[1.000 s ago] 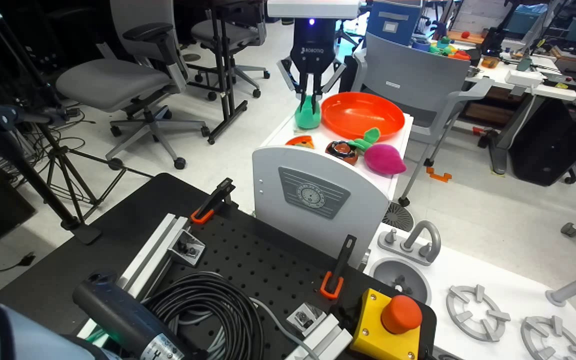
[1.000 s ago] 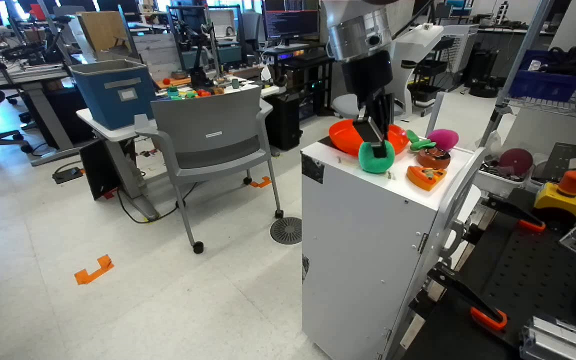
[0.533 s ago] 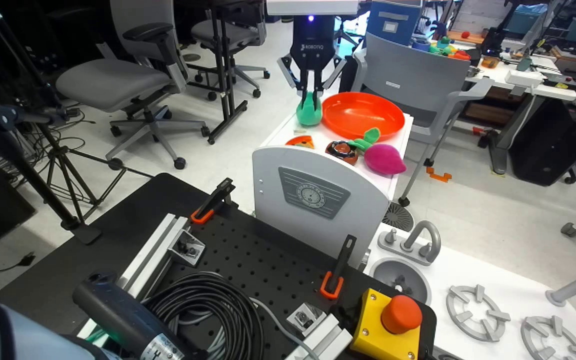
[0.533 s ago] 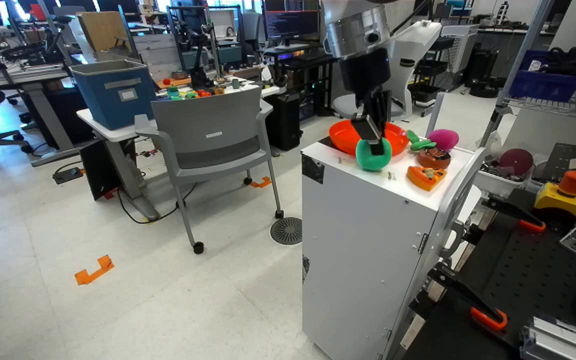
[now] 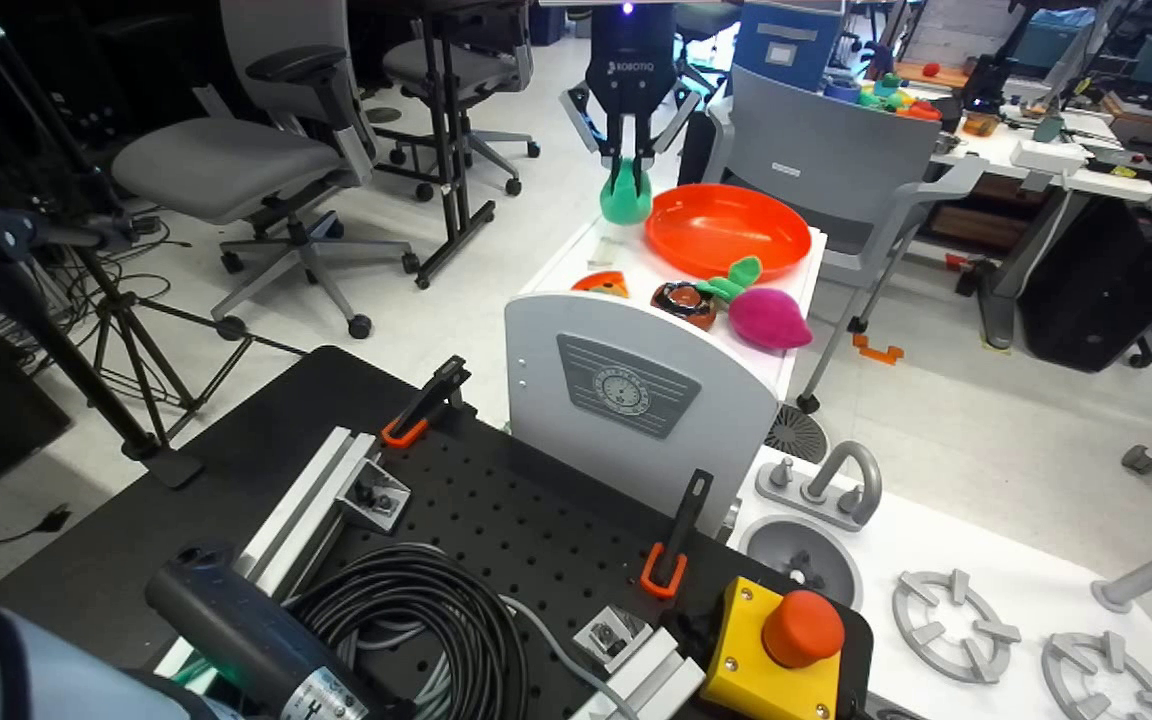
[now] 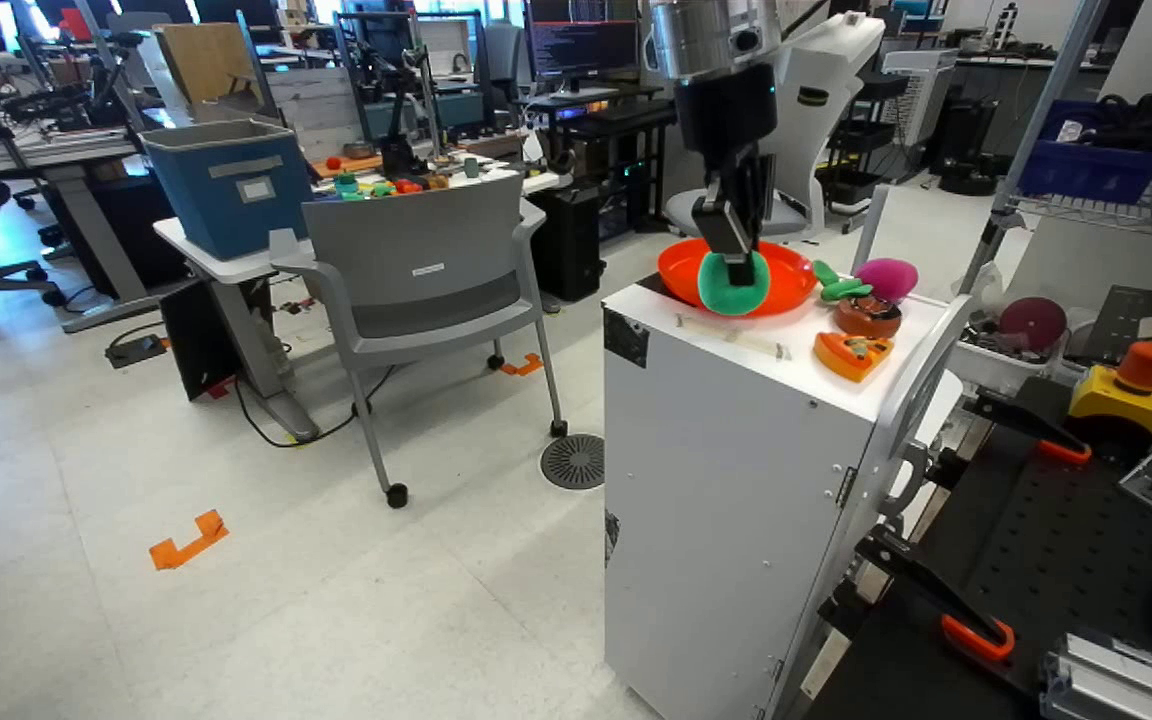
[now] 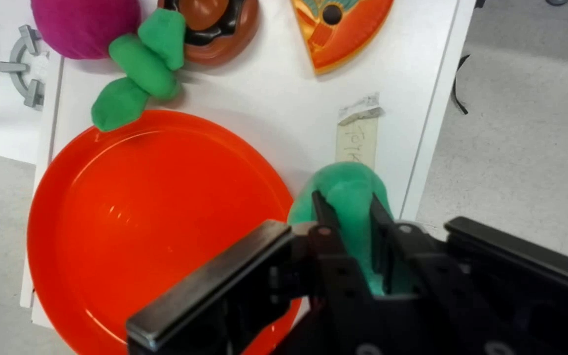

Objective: Put the green object on the orange plate

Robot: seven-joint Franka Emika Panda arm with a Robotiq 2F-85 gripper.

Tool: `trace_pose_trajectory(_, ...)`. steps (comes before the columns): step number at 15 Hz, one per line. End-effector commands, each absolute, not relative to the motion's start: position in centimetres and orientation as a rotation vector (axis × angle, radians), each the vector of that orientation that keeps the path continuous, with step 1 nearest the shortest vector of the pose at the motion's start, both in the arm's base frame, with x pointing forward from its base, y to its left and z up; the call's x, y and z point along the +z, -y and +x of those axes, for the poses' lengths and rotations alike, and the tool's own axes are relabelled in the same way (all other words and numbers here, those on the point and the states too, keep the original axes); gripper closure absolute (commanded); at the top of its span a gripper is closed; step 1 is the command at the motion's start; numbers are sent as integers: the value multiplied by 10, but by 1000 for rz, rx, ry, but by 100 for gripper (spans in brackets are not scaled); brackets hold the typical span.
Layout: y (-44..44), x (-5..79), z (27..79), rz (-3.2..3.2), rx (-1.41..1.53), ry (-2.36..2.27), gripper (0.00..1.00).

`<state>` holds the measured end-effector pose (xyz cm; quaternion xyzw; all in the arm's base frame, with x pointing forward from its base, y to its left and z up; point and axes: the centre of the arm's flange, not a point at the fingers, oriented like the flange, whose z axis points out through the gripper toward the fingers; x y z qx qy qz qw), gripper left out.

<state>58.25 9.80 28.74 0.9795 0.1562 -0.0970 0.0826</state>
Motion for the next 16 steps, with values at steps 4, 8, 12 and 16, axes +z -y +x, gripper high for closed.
trace_pose_trajectory(4,-88,306,573,2941,-190,-444,96)
trace_pose_trajectory(8,-75,317,574,2970,-151,-405,96)
trace_pose_trajectory(12,-55,331,579,3022,-108,-333,96)
trace_pose_trajectory(16,-34,342,583,3081,-90,-254,96)
